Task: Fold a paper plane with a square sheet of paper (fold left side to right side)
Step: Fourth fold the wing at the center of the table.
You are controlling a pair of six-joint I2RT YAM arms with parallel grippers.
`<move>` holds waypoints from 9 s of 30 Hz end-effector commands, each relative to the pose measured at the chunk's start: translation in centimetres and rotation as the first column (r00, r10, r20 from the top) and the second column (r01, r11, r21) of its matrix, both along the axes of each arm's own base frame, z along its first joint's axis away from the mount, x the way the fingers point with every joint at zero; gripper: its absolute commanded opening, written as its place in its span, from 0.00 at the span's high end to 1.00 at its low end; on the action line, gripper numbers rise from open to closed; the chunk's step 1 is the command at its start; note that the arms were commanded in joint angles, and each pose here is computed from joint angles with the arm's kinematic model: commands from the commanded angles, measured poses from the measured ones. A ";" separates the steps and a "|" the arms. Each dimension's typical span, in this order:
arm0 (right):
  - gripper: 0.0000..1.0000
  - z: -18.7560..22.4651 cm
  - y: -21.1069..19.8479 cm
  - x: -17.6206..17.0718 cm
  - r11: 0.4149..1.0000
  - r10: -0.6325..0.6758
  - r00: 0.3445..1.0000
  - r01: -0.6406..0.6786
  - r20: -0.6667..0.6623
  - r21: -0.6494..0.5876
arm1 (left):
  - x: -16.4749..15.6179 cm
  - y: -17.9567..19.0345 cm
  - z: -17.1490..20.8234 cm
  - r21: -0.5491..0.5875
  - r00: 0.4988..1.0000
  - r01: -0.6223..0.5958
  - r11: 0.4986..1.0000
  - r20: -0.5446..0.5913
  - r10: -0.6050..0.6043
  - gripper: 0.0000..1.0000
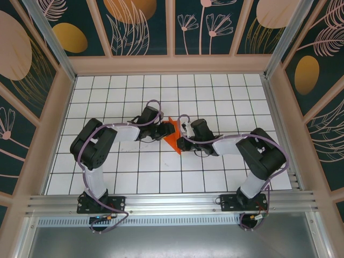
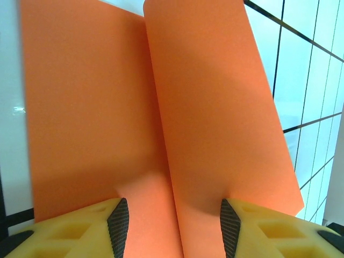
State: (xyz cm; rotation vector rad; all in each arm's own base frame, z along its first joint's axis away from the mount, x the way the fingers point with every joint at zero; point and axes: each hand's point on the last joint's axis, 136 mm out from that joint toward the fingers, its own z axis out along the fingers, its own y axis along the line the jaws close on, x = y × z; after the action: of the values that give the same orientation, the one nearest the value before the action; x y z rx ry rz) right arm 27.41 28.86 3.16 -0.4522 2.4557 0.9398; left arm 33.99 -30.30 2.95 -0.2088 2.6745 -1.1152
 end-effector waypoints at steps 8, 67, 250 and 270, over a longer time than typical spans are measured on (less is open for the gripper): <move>0.76 0.9 0.3 0.0 0.997 0.022 0.999 -0.021 -0.023 0.069 | -0.2 1.4 -3.8 0.145 0.999 -0.002 0.989 -0.042 0.008 0.49; 0.90 -0.4 -1.0 5.9 0.982 -0.076 0.977 0.108 -0.201 0.152 | -0.6 2.0 -3.7 0.164 0.999 -0.010 0.986 -0.033 0.016 0.50; 0.89 -4.1 -3.6 -9.0 0.972 -0.004 0.900 -0.099 -0.436 -0.212 | 0.4 0.4 -5.0 0.139 0.998 -0.002 0.990 -0.060 0.010 0.63; 0.87 4.4 1.5 -1.6 0.999 0.021 0.978 -0.012 -0.209 0.046 | 0.5 0.3 -4.3 0.123 0.999 -0.003 0.992 -0.049 0.009 0.63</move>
State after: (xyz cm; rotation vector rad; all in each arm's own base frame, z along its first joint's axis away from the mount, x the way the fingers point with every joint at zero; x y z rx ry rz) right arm 25.50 28.93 8.30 -0.3630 2.6093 1.0737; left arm 35.87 -32.12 2.45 -0.1635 2.6659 -1.1100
